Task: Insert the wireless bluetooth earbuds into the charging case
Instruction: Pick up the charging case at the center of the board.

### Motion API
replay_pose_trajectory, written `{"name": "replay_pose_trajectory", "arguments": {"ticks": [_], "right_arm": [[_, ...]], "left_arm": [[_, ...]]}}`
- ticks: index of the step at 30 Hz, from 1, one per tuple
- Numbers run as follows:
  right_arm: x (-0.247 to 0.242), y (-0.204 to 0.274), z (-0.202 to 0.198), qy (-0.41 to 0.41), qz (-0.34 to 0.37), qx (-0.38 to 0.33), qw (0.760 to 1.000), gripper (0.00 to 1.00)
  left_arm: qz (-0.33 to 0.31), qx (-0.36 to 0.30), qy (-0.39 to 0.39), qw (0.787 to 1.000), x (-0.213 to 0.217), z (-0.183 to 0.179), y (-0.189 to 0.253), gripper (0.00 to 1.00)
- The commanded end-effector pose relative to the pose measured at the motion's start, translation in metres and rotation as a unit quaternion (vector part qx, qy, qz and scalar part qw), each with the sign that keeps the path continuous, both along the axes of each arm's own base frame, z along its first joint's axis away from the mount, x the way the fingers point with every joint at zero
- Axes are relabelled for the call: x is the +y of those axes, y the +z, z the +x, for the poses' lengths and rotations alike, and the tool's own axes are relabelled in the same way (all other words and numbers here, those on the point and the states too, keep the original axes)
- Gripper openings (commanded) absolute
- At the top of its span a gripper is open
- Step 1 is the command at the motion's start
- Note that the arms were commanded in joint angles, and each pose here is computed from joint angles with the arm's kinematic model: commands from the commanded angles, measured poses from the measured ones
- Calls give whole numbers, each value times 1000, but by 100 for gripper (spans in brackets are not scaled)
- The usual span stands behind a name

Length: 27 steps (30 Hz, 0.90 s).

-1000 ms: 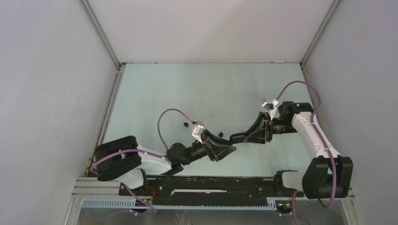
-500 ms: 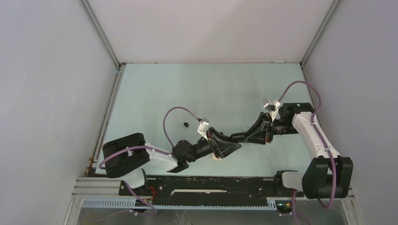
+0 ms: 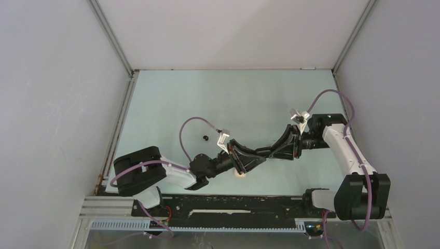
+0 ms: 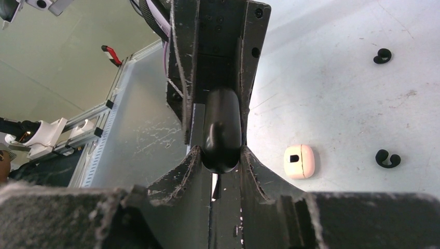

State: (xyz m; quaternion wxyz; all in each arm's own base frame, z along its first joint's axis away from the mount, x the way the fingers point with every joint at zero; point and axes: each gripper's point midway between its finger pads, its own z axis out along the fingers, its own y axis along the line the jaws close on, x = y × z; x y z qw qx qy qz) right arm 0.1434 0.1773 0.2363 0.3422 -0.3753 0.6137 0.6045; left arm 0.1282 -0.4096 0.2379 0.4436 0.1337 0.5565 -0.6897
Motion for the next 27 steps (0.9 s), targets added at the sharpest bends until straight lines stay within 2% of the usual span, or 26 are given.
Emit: {"name": "replay_pose_trajectory", "arguments": {"ticks": [1, 7, 11, 13, 14, 19, 21, 23, 27], "right_arm": [[2, 11, 1, -2, 12, 7, 1000, 12], [2, 7, 2, 2, 8, 12, 1000, 12], [2, 5, 1, 5, 2, 12, 1000, 12], [2, 4, 1, 6, 0, 12, 1000, 13], [2, 3, 1, 6, -1, 13, 1000, 15], [0, -2, 3, 9, -15, 16, 1000, 41], [-1, -3, 6, 8, -25, 23, 999, 45], [-1, -6, 8, 9, -38, 41, 998, 58], [6, -16, -3, 39, -86, 55, 994, 76]], "left_arm": [[-9, -32, 5, 999, 3, 2, 6, 40], [-6, -50, -10, 999, 1, -3, 7, 32], [-4, -54, -22, 998, -2, -7, 6, 33], [-3, -62, -29, 998, -3, -9, 6, 28], [-1, -67, -33, 997, -5, -11, 5, 20], [18, -114, -50, 992, -7, -20, -3, 1], [34, -144, -45, 988, -4, -24, -12, 0], [49, -170, -40, 983, -1, -27, -20, 0], [79, -216, -29, 973, 5, -33, -38, 0]]}}
